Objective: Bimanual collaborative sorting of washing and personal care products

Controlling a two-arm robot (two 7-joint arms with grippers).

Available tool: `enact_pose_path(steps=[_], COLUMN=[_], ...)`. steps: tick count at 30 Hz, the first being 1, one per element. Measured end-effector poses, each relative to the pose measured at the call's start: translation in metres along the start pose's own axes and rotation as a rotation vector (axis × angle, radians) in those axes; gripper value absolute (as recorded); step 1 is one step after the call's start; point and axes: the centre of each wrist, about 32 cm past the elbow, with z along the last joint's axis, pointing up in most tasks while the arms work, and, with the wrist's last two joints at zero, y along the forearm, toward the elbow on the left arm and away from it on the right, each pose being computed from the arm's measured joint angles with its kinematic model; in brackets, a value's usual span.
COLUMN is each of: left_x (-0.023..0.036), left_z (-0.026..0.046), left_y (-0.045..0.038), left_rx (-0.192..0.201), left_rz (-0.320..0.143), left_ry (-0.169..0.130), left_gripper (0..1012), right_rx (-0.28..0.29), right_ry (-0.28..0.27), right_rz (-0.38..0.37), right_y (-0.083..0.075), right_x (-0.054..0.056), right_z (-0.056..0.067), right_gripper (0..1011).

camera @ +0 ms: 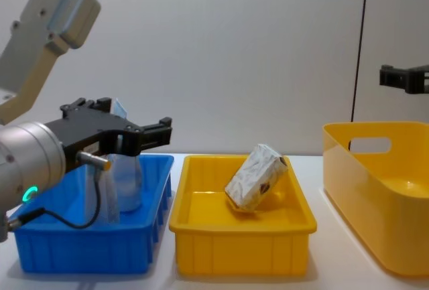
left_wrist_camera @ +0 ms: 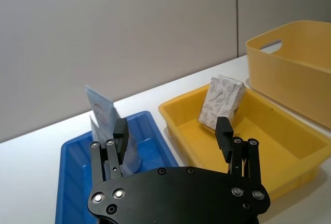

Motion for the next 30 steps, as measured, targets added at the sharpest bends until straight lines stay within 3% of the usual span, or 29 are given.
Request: enact_pose_path(steps=[14, 21, 30], left_x=[0.0078, 0.0152, 0.0203], left_z=[-0.0031, -0.0085, -0.016], left_y=[-0.0018, -0.0093, -0.0223], left_rx=[0.09, 0.131, 0.171], left_rz=[0.104, 0.156, 0.183], left_ry=[0.062, 0.086, 0.099], left_gripper=[1001, 1001, 1001], right_rx=[0.021, 0.025, 0.028], right_ry=[0.016, 0.019, 0.022], right_rz=[0.026, 0.032, 0.035], right_y=[-0.002, -0.003, -0.003], right_x=[-0.001, 0.0, -0.001], right_z=[0.001, 0.001, 0.001], right_gripper=[1004, 1004, 1004])
